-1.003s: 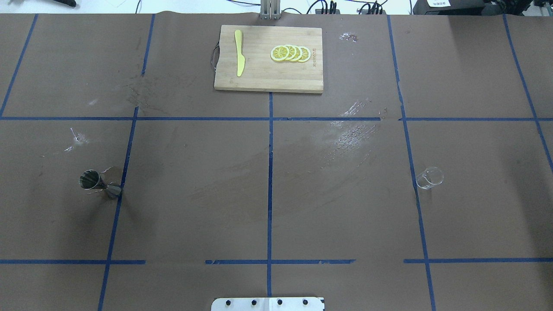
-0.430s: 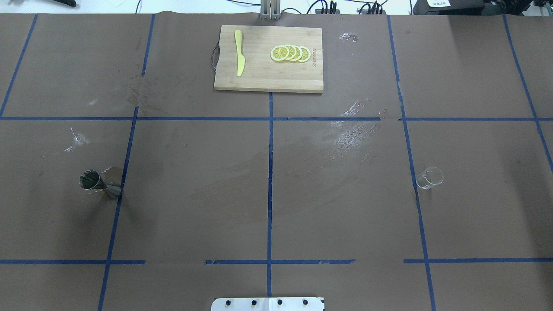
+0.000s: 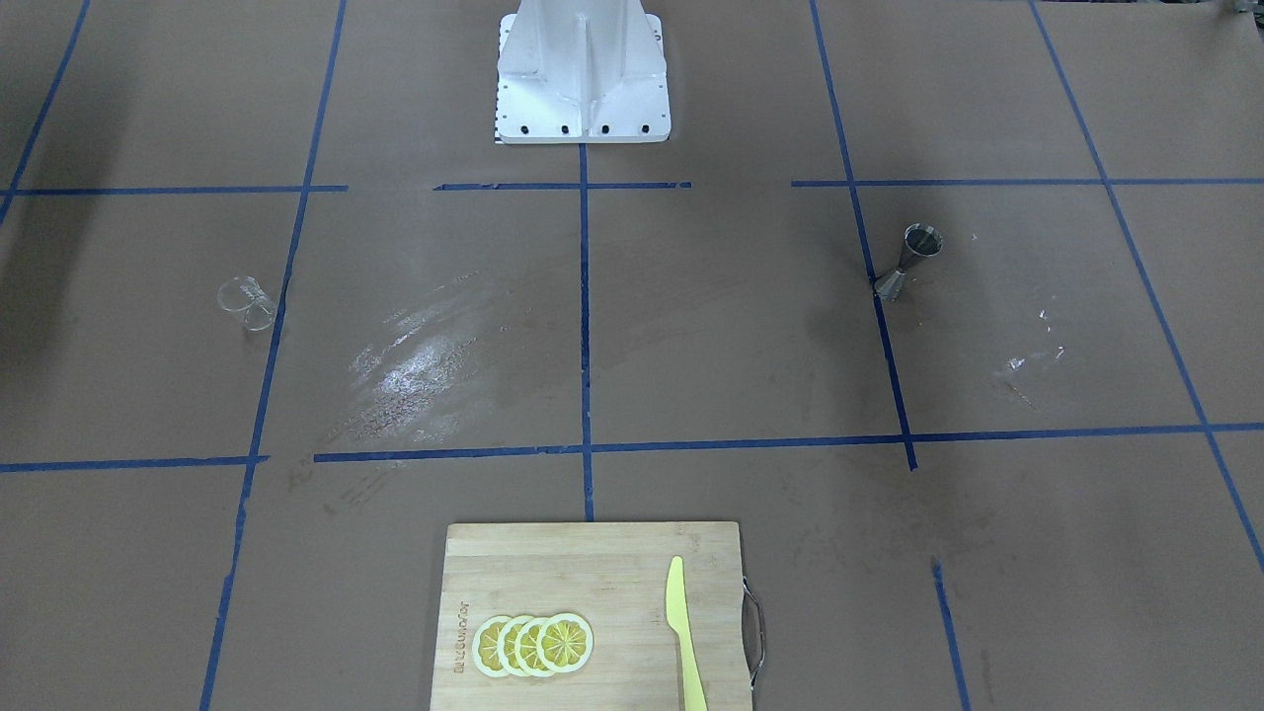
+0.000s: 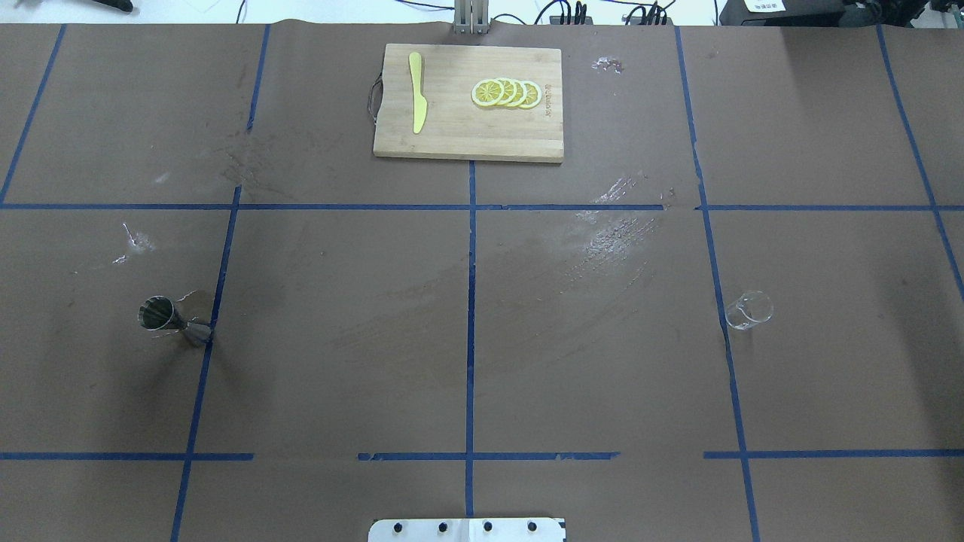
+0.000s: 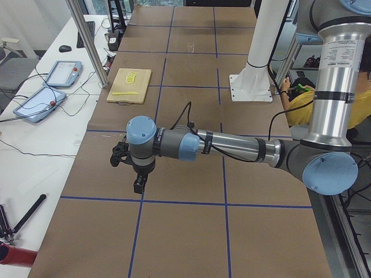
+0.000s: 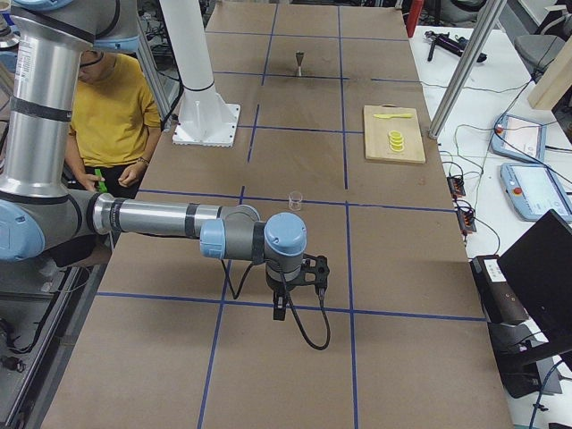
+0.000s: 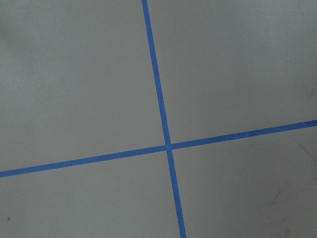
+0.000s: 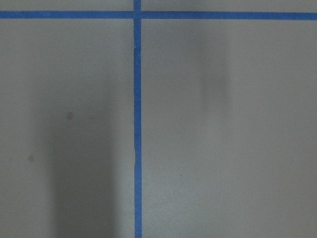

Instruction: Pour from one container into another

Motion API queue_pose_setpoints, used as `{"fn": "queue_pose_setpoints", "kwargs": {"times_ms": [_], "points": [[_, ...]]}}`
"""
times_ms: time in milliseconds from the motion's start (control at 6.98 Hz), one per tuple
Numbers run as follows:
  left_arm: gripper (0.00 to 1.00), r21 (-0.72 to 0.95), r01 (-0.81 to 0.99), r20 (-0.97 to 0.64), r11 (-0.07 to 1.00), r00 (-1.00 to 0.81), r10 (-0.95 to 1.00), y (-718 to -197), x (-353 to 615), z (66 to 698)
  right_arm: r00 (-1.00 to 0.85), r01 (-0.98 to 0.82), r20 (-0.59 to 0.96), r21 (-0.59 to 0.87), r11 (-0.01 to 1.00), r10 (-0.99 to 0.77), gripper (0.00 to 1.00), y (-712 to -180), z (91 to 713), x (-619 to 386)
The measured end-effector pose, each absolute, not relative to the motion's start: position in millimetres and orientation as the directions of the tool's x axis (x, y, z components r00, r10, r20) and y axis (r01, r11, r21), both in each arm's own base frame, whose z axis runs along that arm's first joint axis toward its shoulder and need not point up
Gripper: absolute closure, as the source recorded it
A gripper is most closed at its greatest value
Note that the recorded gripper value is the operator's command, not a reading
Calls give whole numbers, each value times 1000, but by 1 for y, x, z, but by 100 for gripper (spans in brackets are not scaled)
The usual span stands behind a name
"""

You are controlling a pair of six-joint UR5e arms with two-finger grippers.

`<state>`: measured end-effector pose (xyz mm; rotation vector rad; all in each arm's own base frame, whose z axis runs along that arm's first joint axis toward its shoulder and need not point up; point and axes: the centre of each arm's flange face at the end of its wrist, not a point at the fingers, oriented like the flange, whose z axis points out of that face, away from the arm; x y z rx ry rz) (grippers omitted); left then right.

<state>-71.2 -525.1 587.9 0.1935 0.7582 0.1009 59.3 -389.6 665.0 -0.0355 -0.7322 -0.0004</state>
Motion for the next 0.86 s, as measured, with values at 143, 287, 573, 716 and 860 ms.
{"fn": "queue_pose_setpoints", "kwargs": {"times_ms": [143,287,573,716,860], "points": [[0,208,-21,-673,978,723,159,-524,-71,589,744,13,668,-33,999,13,0,-389,665,59],[0,206,-21,-673,978,723,157,-523,-71,590,744,12,668,-34,999,14,0,-389,666,59],[0,203,-21,-674,979,723,155,-522,-71,592,744,12,667,-39,999,16,0,-387,668,59],[0,202,-21,-674,979,723,155,-521,-71,592,744,13,668,-39,999,17,0,-387,668,59],[0,202,-21,-674,979,723,155,-521,-71,592,744,13,668,-39,999,17,0,-387,668,59]]}}
